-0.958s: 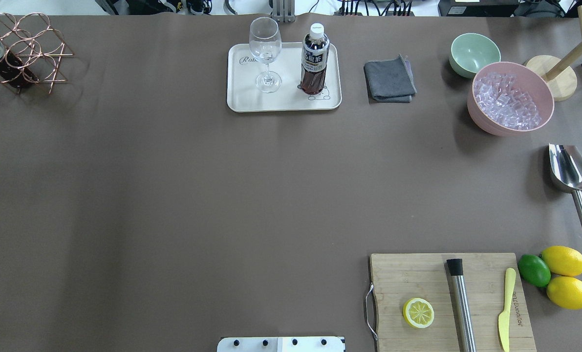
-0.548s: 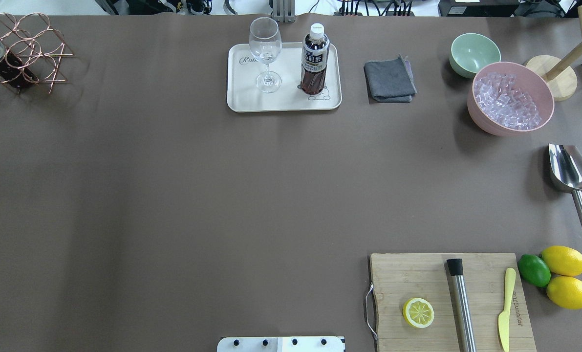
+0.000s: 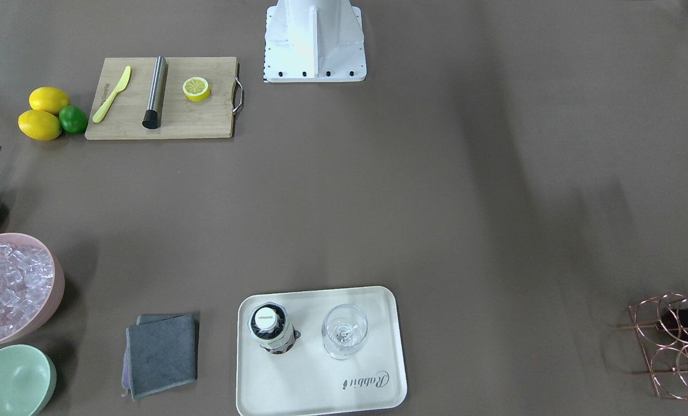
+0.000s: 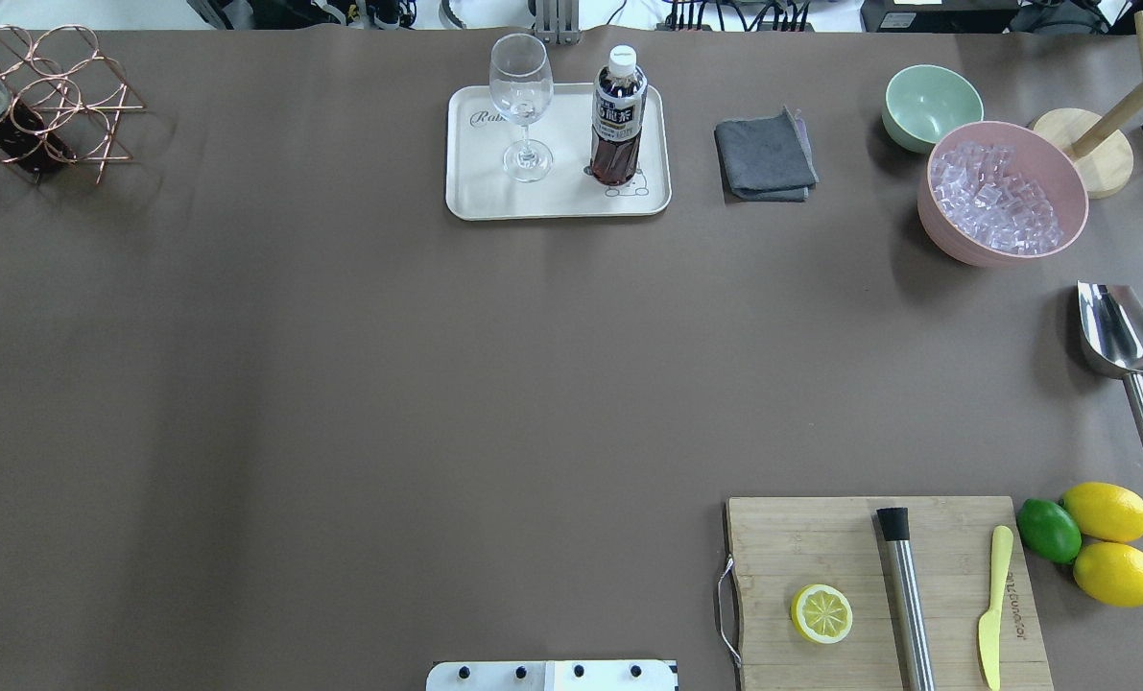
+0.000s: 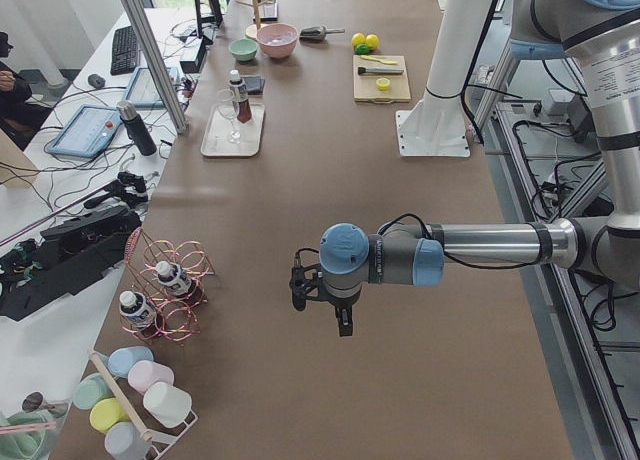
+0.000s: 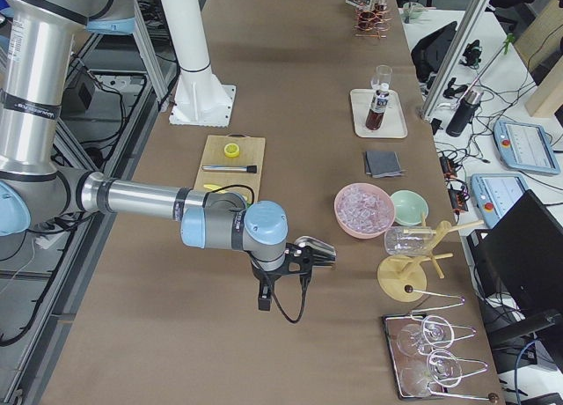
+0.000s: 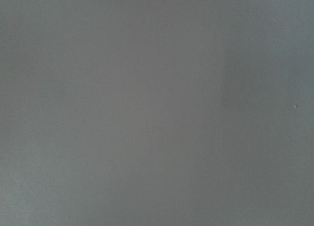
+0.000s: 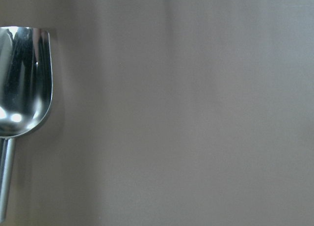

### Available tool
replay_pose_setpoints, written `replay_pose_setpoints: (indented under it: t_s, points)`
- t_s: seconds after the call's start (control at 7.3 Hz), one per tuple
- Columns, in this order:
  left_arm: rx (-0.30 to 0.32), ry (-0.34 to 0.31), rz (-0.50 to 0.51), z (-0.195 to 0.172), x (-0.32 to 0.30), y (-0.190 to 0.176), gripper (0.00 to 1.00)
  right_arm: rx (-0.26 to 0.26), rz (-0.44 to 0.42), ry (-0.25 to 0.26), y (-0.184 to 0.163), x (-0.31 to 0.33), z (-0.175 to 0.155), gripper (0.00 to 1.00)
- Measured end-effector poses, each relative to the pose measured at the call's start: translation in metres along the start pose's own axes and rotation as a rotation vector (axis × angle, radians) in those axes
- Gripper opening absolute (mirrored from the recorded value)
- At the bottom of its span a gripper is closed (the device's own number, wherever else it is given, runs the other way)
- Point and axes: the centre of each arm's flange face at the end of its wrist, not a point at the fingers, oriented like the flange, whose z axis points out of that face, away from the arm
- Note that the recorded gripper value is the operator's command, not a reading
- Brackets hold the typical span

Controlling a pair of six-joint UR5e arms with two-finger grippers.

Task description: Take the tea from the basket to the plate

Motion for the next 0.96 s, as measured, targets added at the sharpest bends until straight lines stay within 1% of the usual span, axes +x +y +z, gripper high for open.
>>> replay_pose_setpoints:
  t_s: [0.14,0.41,0.68,0.96]
  points:
    - [0.001,-0.018,0.000,0.000,-0.001,-0.002,0.97,-0.003,-0.017,0.000,0.000,0.002,0.002,1.00]
    - [-0.017,-0.040,0.055,0.001,-0.002,-0.007,0.97,-0.010,-0.040,0.000,0.000,0.004,0.005,1.00]
    - [-0.039,-0.055,0.079,-0.012,-0.001,-0.021,0.97,-0.018,-0.037,-0.001,0.001,0.007,0.009,1.00]
    - [-0.038,-0.070,0.094,-0.022,-0.003,-0.028,0.97,-0.021,-0.032,-0.001,0.001,0.009,0.011,1.00]
